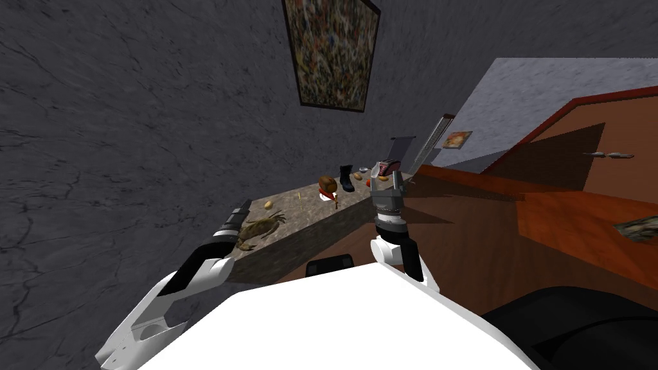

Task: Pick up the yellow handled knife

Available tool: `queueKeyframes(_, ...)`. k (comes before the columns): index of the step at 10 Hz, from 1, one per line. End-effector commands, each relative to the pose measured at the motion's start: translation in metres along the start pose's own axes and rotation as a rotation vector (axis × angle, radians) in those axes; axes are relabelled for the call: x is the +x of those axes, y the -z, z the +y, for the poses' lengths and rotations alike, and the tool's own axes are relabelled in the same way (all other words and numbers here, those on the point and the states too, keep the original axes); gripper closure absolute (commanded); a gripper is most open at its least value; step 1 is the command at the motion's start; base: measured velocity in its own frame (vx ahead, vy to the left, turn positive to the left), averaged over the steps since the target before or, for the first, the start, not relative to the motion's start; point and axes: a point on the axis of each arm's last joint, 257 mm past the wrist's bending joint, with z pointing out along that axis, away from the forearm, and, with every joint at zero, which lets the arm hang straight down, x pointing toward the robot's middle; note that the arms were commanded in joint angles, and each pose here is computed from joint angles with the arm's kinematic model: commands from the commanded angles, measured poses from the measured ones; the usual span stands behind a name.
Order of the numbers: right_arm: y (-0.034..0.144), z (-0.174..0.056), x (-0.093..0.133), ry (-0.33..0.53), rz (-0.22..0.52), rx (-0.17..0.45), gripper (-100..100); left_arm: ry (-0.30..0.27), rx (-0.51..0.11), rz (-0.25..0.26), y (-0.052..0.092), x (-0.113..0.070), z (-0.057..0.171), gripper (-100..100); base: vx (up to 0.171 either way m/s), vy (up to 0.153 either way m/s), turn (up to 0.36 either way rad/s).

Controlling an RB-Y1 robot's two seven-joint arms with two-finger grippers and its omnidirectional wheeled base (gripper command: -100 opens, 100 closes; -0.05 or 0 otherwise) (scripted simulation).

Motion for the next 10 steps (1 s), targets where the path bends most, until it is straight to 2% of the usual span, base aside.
queueKeyframes(1,0.0,0.0,0.0,0.0,0.0,0.0,0,-0.049,-0.068,0.028,-0.005,-0.005,0.03,-100,-0.007,-0.013,-0.212)
queueKeyframes(3,0.0,0.0,0.0,0.0,0.0,0.0,0,-0.052,-0.096,0.043,-0.004,-0.001,0.04,-100,-0.003,-0.005,-0.039)
queueKeyframes(4,0.0,0.0,0.0,0.0,0.0,0.0,0,-0.093,-0.148,0.06,-0.008,-0.01,0.064,-100,-0.002,-0.017,-0.232)
queueKeyframes(6,0.0,0.0,0.0,0.0,0.0,0.0,0,-0.093,-0.172,0.076,-0.007,-0.007,0.071,-100,-0.003,-0.005,-0.046)
queueKeyframes(7,0.0,0.0,0.0,0.0,0.0,0.0,0,-0.131,-0.226,0.096,-0.009,-0.017,0.096,-100,-0.002,-0.02,-0.246)
queueKeyframes(8,0.0,0.0,0.0,0.0,0.0,0.0,0,-0.13,-0.247,0.11,-0.007,-0.014,0.101,-100,-0.002,-0.012,-0.128)
queueKeyframes(9,0.0,0.0,0.0,0.0,0.0,0.0,0,-0.169,-0.298,0.129,-0.008,-0.026,0.123,-100,-0.003,-0.022,-0.242)
queueKeyframes(10,0.0,0.0,0.0,0.0,0.0,0.0,0,-0.162,-0.322,0.145,-0.005,-0.022,0.131,-100,-0.003,-0.016,-0.117)
